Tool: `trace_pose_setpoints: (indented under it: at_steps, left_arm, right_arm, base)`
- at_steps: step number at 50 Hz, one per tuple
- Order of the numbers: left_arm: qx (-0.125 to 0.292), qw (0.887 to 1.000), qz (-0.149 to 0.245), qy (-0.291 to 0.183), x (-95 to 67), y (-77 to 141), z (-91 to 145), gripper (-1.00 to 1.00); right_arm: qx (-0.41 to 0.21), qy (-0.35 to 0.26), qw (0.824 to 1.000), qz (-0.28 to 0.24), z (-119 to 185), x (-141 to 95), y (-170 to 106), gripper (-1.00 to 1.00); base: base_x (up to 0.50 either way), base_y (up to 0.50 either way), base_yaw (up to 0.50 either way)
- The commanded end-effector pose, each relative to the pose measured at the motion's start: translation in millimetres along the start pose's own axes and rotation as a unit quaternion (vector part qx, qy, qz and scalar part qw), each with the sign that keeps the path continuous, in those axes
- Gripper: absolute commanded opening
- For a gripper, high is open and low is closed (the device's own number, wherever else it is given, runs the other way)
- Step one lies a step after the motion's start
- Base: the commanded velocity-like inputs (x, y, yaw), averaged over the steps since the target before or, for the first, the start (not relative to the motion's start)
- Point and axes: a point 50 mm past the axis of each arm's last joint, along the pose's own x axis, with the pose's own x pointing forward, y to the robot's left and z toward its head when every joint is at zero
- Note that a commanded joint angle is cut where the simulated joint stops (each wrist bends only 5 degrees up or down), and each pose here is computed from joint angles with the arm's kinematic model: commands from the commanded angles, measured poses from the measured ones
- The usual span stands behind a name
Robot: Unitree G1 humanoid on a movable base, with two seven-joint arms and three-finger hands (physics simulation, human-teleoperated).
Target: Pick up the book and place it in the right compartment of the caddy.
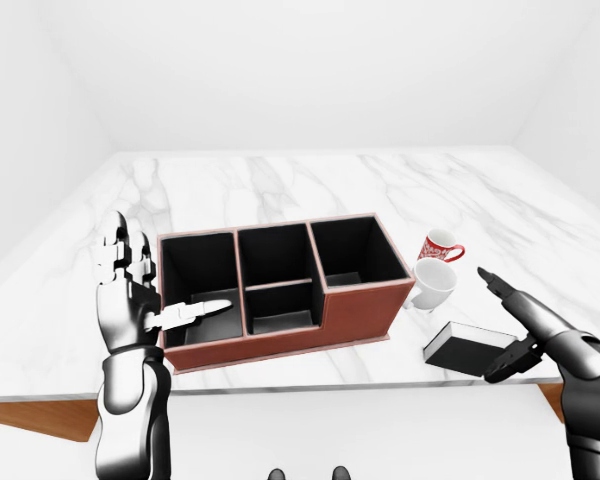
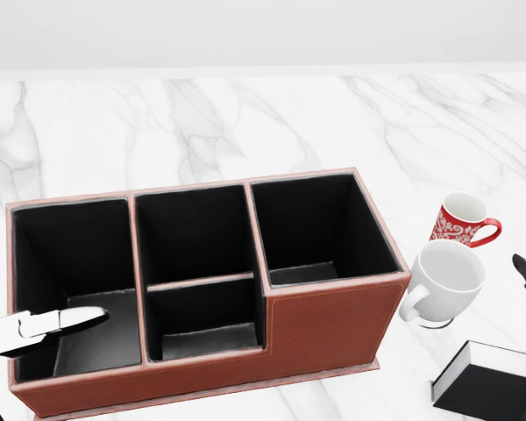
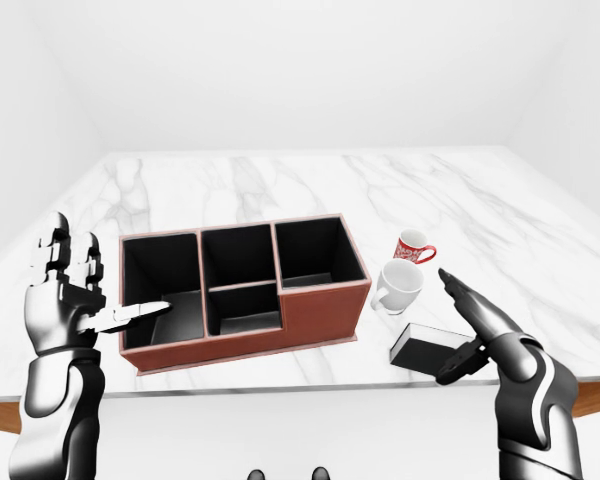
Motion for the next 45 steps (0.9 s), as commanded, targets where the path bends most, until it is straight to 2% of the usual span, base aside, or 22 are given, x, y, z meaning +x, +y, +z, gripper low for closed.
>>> trace_pose_setpoints:
  at_steps: [1, 14, 15, 17, 18, 45]
  left_arm:
    - [-0.001, 1.000, 0.001, 0.022, 0.9, -2.2, -10.8, 1.00]
    - [0.000, 1.000, 0.000, 0.027, 0.6, -2.4, -13.3, 1.00]
    - [0.000, 1.000, 0.000, 0.028, 0.7, -2.4, -13.7, 1.00]
    - [0.000, 1.000, 0.000, 0.028, 0.6, -2.5, -13.8, 1.00]
    - [0.000, 1.000, 0.000, 0.028, 0.6, -2.6, -13.6, 1.00]
    - [0.000, 1.000, -0.001, 0.019, 0.2, -2.9, -9.3, 1.00]
  right_arm:
    - [0.021, 0.015, 0.999, 0.044, -7.7, 13.3, 17.3, 1.00]
    - [0.036, 0.032, 0.997, 0.065, -19.0, 13.9, 27.5, 1.00]
    - [0.034, 0.031, 0.997, 0.063, -18.2, 13.2, 27.0, 0.51]
    - [0.034, 0.031, 0.997, 0.063, -18.6, 13.2, 26.8, -0.89]
    - [0.034, 0.031, 0.997, 0.063, -18.2, 13.1, 26.6, -1.00]
    - [0.024, 0.022, 0.998, 0.050, -12.9, 11.1, 21.0, -1.00]
  base:
    - [0.00, 0.00, 0.00]
    - [0.00, 0.00, 0.00]
    - [0.00, 0.00, 0.00]
    - [0.00, 0.00, 0.00]
    - [0.00, 0.00, 0.00]
    - [0.00, 0.00, 0.00]
